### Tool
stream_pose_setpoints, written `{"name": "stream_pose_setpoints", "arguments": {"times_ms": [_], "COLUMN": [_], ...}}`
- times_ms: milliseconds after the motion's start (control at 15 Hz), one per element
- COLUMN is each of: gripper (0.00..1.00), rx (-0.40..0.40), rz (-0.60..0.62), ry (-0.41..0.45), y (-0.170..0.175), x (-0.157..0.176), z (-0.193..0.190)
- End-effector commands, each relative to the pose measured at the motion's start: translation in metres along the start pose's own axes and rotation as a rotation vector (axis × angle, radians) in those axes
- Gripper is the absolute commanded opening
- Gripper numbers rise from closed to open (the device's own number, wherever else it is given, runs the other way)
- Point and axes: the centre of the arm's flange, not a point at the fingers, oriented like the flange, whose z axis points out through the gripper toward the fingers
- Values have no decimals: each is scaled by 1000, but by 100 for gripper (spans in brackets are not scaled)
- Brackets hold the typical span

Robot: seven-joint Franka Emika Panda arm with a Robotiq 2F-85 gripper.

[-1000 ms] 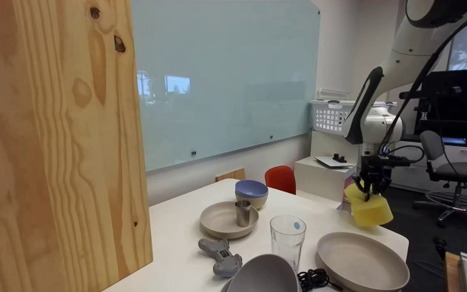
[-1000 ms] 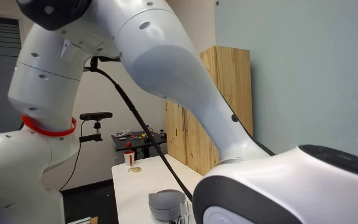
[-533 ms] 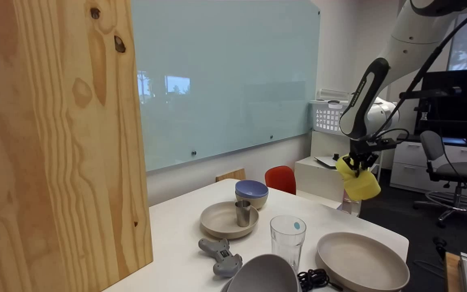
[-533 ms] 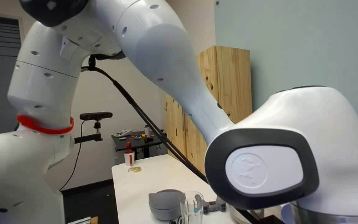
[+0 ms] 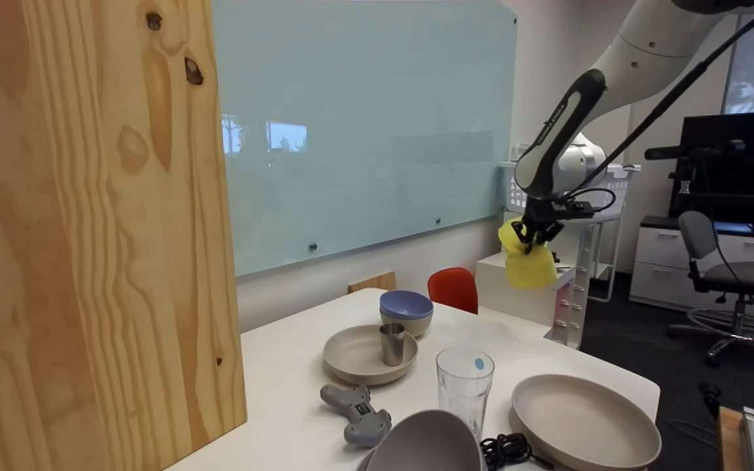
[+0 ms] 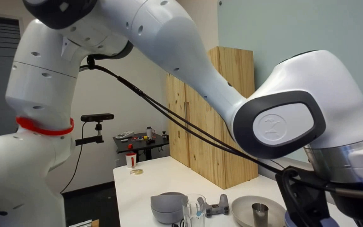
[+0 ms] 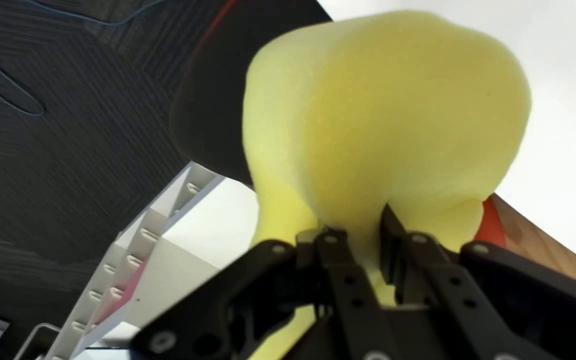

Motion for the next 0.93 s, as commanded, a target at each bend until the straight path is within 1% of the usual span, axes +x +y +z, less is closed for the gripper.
{"name": "stream_pose_setpoints", "arguments": {"times_ms": [0,267,467,867], "gripper": [5,5,5,5], "rx": [104,172,184,201], "rz": [-31,-75,-109,-172], "ry": [2,-8,-36,-111], "y": [-35,-81,-110,-155], "x": [29,48,59,67], "z": [-1,-11,-8,16]}}
